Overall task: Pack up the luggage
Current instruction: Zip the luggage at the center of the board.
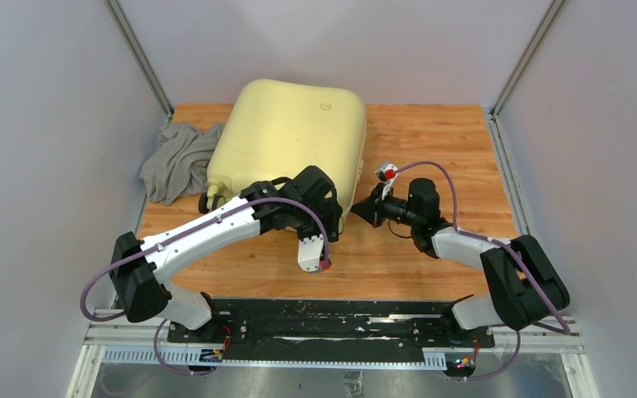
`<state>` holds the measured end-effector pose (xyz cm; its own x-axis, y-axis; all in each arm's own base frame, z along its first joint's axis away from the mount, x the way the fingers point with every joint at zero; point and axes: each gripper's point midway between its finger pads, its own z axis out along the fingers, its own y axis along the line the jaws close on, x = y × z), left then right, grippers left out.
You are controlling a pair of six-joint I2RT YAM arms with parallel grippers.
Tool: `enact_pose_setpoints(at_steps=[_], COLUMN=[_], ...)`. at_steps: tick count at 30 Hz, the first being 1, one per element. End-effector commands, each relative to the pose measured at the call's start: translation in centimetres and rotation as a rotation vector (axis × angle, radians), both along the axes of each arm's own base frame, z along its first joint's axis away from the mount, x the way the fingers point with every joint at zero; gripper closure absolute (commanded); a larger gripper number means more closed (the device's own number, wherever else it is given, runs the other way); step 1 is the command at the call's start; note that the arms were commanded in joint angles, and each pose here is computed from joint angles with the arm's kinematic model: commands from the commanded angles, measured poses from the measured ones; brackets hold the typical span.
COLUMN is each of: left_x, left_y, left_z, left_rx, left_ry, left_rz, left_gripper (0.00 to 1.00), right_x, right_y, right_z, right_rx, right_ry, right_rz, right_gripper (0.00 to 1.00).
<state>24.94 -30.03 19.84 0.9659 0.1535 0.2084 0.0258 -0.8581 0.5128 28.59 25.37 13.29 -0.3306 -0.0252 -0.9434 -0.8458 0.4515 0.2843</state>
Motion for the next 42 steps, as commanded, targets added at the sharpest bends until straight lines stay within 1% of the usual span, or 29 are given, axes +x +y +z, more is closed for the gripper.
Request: enact_pose_setpoints(at_steps=[1, 7, 11, 16, 21, 24, 26, 27, 28, 29, 31, 32, 33, 34, 37, 40, 42], left_x=[5.1, 6.0, 7.0, 8.7, 10.3, 11.3, 11.6, 11.4, 11.2, 10.7, 9.6, 8.8, 8.1, 7.4, 6.5, 6.4, 6.3], left_y=[-3.1, -3.5, -4.9, -6.8, -8.8, -9.8, -9.8, -9.6, -9.1, -8.4, -6.5, -5.3, -4.4, -3.7, -2.1, -1.6, -1.5], left_z=[7.0, 7.3, 7.5, 8.3, 10.6, 11.9, 12.1, 12.0, 11.8, 11.4, 10.2, 10.1, 9.8, 9.6, 9.1, 9.7, 10.6], left_rx=[-0.199, -0.199, -0.238, -0.296, -0.418, -0.467, -0.468, -0.465, -0.457, -0.444, -0.401, -0.389, -0.374, -0.368, -0.342, -0.345, -0.355], left_ry=[-0.231, -0.258, -0.256, -0.254, -0.196, -0.174, -0.16, -0.15, -0.138, -0.126, -0.096, -0.08, -0.062, -0.048, -0.065, -0.088, -0.106], left_rz=[0.071, 0.089, 0.106, 0.151, 0.266, 0.328, 0.355, 0.365, 0.379, 0.39, 0.419, 0.432, 0.433, 0.425, 0.401, 0.404, 0.39], left_gripper=[1.0, 1.0, 1.0, 1.0, 1.0, 1.0, 1.0, 1.0, 0.99, 0.95, 0.88, 0.88, 0.88, 0.9, 0.95, 0.97, 0.97], right_x=[-8.5, -11.5, -13.1, -13.0, -12.9, -12.6, -11.2, -9.9, -8.3, -6.9, -4.6, -3.6, -2.8, -2.1, -0.5, 0.9, 1.2], right_y=[3.2, 4.2, 5.6, 5.6, 5.7, 4.9, 4.1, 3.3, 1.9, 0.2, -3.3, -5.0, -6.1, -6.8, -7.2, -7.4, -6.9], right_z=[0.3, 0.5, 2.2, 3.9, 4.9, 4.4, 3.7, 3.4, 3.0, 3.0, 3.8, 4.2, 4.9, 5.4, 5.7, 5.4, 4.9], right_rx=[0.018, 0.02, 0.084, 0.12, 0.178, 0.169, 0.132, 0.125, 0.123, 0.137, 0.175, 0.186, 0.19, 0.18, 0.138, 0.153, 0.16], right_ry=[0.035, 0.025, 0.011, -0.013, -0.015, -0.029, -0.018, -0.009, 0.007, 0.016, 0.001, -0.012, -0.03, -0.043, -0.029, -0.006, -0.003], right_rz=[0.326, 0.386, 0.427, 0.403, 0.382, 0.325, 0.242, 0.171, 0.068, -0.018, -0.182, -0.251, -0.293, -0.301, -0.238, -0.216, -0.17], right_gripper=[1.0, 1.0, 1.0, 1.0, 1.0, 1.0, 1.0, 0.94, 0.84, 0.73, 0.57, 0.46, 0.37, 0.33, 0.3, 0.28, 0.27])
